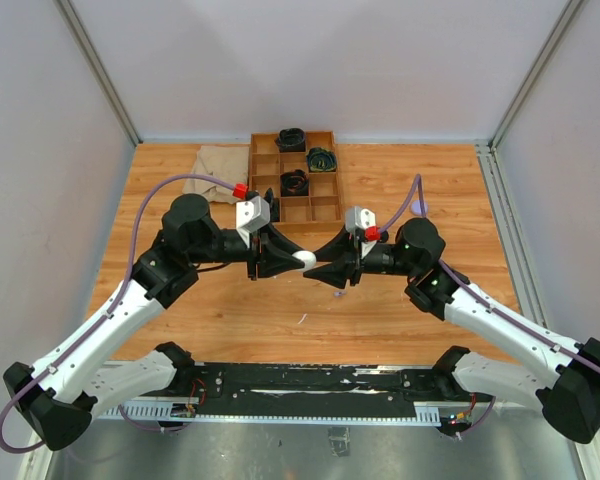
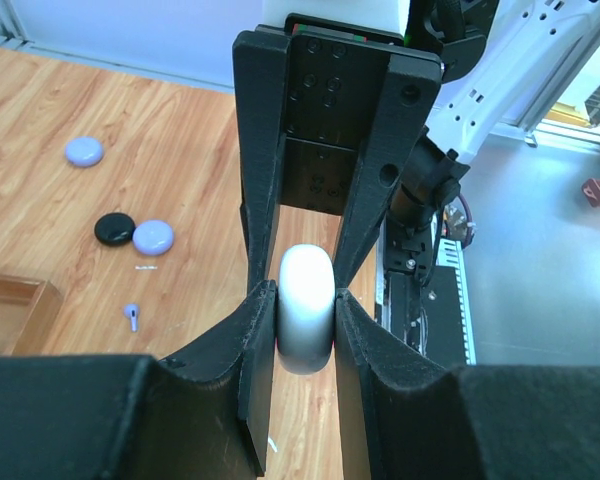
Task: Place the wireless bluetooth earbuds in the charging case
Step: Open the charging case.
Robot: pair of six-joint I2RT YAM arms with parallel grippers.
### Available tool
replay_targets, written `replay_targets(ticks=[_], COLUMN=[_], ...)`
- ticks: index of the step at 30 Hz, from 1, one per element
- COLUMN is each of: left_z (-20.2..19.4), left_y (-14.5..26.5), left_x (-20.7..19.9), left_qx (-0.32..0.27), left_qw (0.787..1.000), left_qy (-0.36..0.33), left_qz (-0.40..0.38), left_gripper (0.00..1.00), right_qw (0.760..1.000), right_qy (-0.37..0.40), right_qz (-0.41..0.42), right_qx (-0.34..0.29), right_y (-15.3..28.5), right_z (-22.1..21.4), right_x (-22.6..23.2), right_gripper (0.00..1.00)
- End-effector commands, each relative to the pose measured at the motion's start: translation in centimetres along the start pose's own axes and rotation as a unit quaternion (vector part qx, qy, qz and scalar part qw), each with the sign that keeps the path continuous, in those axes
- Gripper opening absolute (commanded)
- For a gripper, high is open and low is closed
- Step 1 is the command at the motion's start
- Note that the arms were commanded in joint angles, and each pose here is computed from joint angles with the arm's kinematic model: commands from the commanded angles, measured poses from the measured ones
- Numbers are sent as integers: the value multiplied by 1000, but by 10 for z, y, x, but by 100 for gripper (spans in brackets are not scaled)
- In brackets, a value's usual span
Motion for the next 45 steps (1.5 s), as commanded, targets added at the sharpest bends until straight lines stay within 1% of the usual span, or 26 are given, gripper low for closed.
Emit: replay_targets(ticks=[1, 17, 20, 29, 33, 38, 40, 41, 43, 45], left_z=[12, 9, 8, 7, 8, 5, 4, 4, 4, 5], left_y=[0, -2, -2, -3, -3, -3, -3, -3, -2, 0], left_x=[-2, 1, 1, 3, 3, 3, 3, 3, 4, 6], left_qx=[-19, -25, -25, -24, -26, -26, -26, -26, -27, -32], left_qw=[1000, 1000, 1000, 1000, 1000, 1000, 1000, 1000, 999, 999], left_qy=[-22, -14, -12, -10, -11, -8, -7, -6, -6, -7], left_qz=[-6, 1, 2, 8, 9, 7, 8, 10, 21, 38], left_gripper=[21, 21, 21, 21, 21, 22, 26, 29, 38, 49], right_qw=[999, 998, 998, 998, 998, 997, 998, 998, 998, 998], right_qy=[21, 12, 11, 11, 7, 5, 3, 3, 1, 0], right_qz=[21, 38, 39, 37, 39, 41, 40, 40, 40, 39], right_qx=[-31, -52, -54, -58, -56, -59, -58, -58, -57, -56], right_y=[-1, -5, -5, -5, -6, -6, -7, -7, -7, -7], right_z=[25, 32, 34, 36, 34, 36, 35, 35, 34, 34], right_x=[3, 6, 6, 6, 6, 6, 5, 5, 5, 5], right_gripper=[37, 29, 29, 35, 32, 26, 22, 21, 19, 18])
Point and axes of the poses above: each gripper's point midway between its finger pads, its own y axis back along the fingers, its own x axis along the line the jaws close on, z = x × y, the point moved 5 cm from there along y, back along the fingers, and after that the axes turned 6 degrees about -y, right-handed, at the moved point
